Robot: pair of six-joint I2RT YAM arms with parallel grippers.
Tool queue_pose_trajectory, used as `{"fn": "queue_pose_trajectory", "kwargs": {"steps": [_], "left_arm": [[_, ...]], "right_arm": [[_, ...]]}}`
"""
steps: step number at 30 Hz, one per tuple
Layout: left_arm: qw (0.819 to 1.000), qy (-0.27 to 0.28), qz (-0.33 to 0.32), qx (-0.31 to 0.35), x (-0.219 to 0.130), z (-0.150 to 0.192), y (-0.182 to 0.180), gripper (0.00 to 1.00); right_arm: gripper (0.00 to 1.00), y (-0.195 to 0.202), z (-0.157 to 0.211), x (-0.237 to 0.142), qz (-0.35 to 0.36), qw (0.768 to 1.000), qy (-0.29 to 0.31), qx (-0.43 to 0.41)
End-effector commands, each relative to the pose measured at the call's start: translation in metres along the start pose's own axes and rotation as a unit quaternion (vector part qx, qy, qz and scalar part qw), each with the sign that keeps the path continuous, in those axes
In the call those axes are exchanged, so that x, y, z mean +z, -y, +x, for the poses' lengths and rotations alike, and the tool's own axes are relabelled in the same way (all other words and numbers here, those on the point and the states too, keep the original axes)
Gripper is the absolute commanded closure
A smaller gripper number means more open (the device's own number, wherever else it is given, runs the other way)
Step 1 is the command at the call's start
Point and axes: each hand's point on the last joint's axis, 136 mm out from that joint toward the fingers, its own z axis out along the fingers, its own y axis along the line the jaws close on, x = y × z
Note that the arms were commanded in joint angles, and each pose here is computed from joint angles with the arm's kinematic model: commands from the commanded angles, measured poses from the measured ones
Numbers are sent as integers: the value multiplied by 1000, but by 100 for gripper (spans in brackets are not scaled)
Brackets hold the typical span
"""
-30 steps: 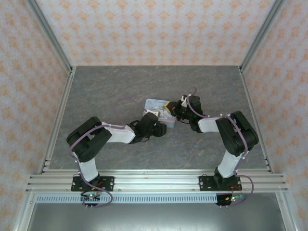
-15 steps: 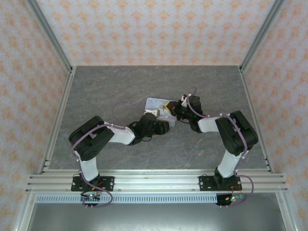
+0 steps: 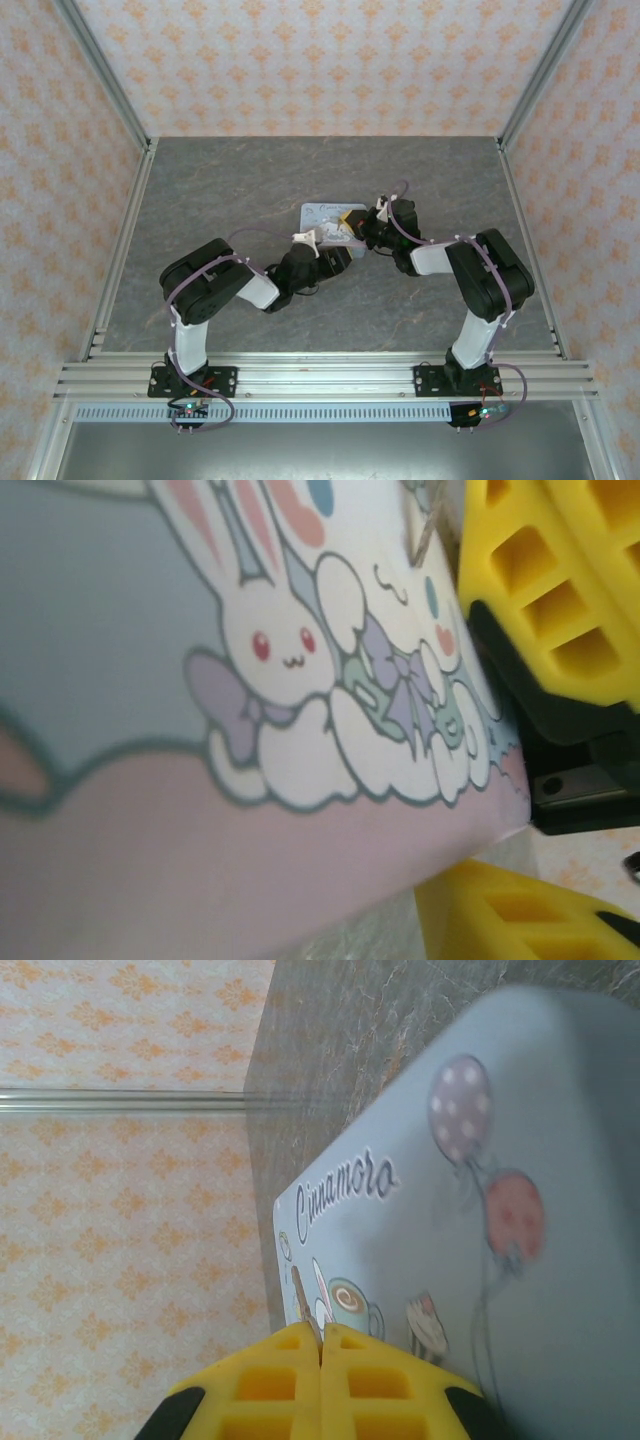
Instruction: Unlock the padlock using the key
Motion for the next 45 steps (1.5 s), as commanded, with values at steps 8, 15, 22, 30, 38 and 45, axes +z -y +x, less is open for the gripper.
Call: {"fn": "queue_pose_trajectory", "kwargs": {"steps": [8,15,22,30,38,45], "left_arm": [[998,19,-11,-52,-7,5,-3,50],[997,21,-38,-61,-2,11,-16,52],[995,12,-77,-57,-2,19,-32,59],[994,15,-94,-58,-4,21,-41,66],[993,17,-100,-62,-4,21,-45,71],[992,19,-105,-70,-4,22,-50,77]], "right_arm": [[100,5,1,3,2,1000,-5,4],[100,4,1,3,2,1000,-4,5],[100,5,1,3,3,1000,-4,4],[100,6,1,2,3,1000,-4,4],[100,8,2,2,5,1000,-3,5],[100,9,2,1,5,1000,-3,5]]}}
